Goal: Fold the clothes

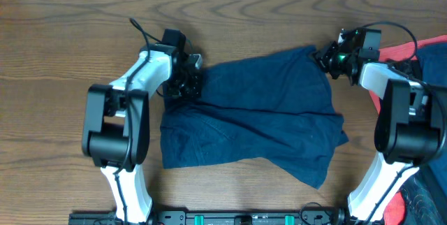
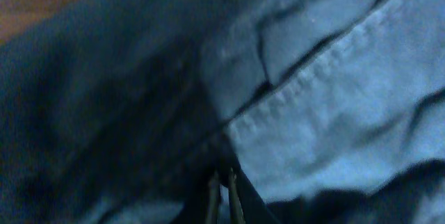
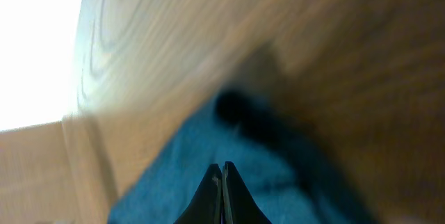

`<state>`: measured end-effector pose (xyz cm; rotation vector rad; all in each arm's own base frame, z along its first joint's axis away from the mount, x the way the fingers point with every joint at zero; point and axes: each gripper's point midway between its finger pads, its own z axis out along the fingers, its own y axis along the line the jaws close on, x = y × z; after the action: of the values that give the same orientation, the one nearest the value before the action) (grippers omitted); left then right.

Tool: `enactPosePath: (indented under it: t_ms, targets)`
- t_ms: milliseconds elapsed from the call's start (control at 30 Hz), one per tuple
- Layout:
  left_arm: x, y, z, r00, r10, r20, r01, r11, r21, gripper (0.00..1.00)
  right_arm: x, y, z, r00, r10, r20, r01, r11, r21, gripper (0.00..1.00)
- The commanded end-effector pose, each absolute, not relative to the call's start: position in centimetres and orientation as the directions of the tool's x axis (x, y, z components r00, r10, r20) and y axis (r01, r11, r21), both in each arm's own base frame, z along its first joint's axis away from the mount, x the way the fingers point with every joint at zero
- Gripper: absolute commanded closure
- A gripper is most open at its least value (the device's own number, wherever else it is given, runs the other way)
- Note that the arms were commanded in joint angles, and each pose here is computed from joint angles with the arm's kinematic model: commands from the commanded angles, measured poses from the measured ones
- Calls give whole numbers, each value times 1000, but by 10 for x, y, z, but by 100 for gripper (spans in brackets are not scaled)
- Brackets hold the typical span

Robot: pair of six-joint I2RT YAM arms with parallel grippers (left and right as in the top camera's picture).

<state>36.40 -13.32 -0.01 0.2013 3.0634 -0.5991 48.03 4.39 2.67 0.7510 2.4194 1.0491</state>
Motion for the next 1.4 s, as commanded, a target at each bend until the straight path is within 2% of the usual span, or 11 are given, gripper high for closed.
enactPosePath:
  t_ms: [0,167,233,467,633,767,867,1133,1233,1333,1367]
  targets:
    - [370,-134,-25,-990,131,-42,138,921,-365,94,475,54,78,-824,494,-277,130,641,756,99]
    - [427,-117,-44,-975,36,-221,100,954,-284,94,435,66,96,-885,395,-246,110,691,714,99]
    - [456,-113,-35,-948,-43,-315,60,949,-309,94,422,70,99,-901,369,-226,111,702,704,99]
    - [549,-90,45,-801,-261,-539,19,888,-459,94,384,69,78,-942,294,-161,160,818,553,98]
    - [580,-74,104,-753,-291,-590,56,865,-498,94,376,71,53,-955,250,-159,162,890,426,98]
    - [578,-66,135,-777,-265,-571,72,864,-499,94,394,63,32,-932,293,-215,219,925,312,99]
    - [561,-64,158,-813,-195,-549,104,879,-466,94,413,65,7,-912,326,-247,248,921,300,99]
    - [482,-62,207,-886,-66,-459,137,908,-396,88,449,73,-62,-839,496,-225,384,832,402,99]
    - [463,-61,225,-890,-66,-452,130,912,-388,86,485,74,-65,-766,580,-276,410,773,484,99]
    - [448,-61,233,-900,-66,-430,120,912,-392,83,518,77,-59,-725,634,-270,422,718,553,99]
    - [440,-62,231,-912,-63,-405,112,912,-395,78,531,79,-53,-725,632,-273,403,712,575,99]
